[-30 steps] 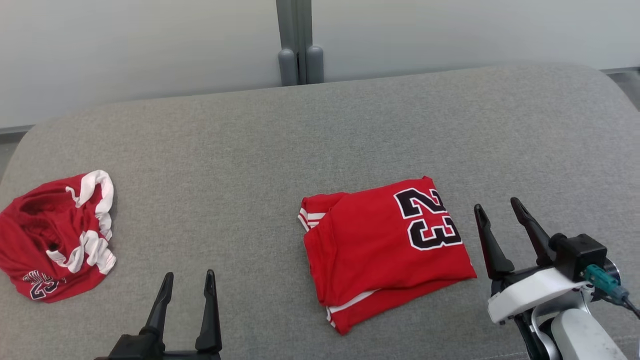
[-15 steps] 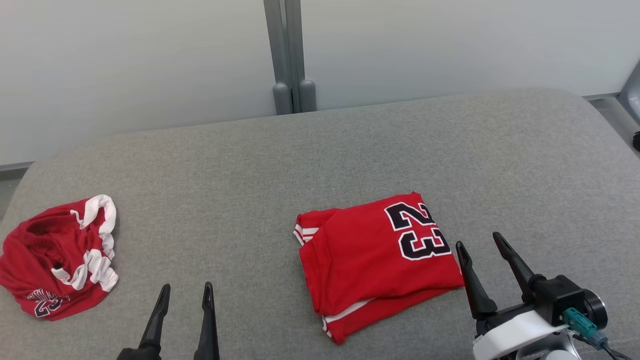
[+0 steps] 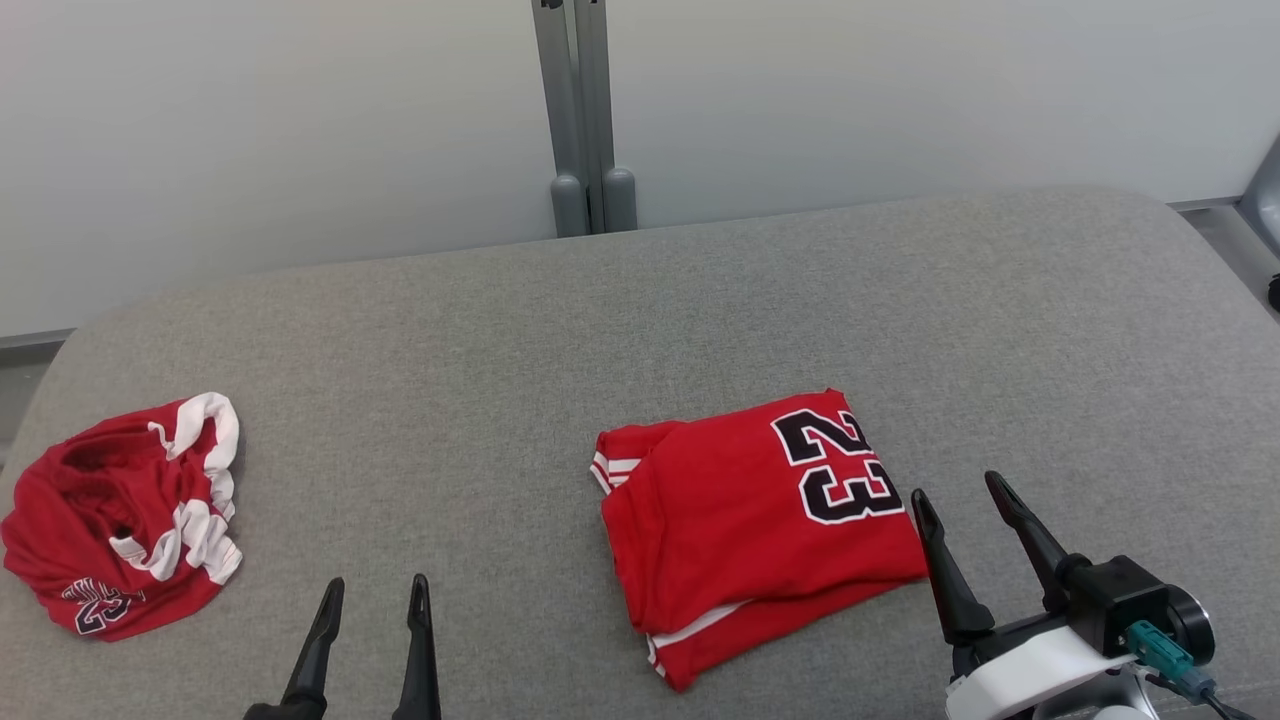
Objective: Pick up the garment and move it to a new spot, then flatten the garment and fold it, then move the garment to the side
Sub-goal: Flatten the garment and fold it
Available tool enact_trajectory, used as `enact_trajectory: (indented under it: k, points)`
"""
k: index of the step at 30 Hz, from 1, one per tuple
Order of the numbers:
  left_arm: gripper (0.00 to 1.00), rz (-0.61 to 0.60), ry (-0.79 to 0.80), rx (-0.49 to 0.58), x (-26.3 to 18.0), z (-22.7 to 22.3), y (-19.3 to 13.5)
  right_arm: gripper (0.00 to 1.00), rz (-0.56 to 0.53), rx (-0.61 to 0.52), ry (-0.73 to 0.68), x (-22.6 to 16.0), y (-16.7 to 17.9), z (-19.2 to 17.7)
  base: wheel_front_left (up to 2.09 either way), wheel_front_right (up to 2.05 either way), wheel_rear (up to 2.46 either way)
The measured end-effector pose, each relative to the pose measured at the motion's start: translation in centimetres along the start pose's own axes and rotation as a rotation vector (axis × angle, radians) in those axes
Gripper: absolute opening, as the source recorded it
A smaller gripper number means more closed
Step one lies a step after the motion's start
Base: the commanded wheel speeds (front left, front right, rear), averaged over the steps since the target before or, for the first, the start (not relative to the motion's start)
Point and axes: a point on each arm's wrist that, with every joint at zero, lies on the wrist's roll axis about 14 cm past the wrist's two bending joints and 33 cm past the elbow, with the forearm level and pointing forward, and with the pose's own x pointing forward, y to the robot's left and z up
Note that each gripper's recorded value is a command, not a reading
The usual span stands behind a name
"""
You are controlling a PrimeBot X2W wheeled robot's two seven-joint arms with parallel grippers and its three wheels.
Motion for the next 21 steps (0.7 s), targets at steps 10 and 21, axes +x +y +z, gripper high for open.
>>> enact_trajectory:
  k: [10,21]
  points:
    - [1.0,0.005,0.009,0.001,-0.04,-0.29,0.09,1.0,-0.001,0.005,0.0,0.09,0.06,-0.03,0.0,0.0,0.0]
    - [1.0,0.007,0.015,0.001,-0.1,-0.45,0.15,1.0,0.0,0.008,0.001,0.14,0.18,-0.08,0.0,0.0,0.0]
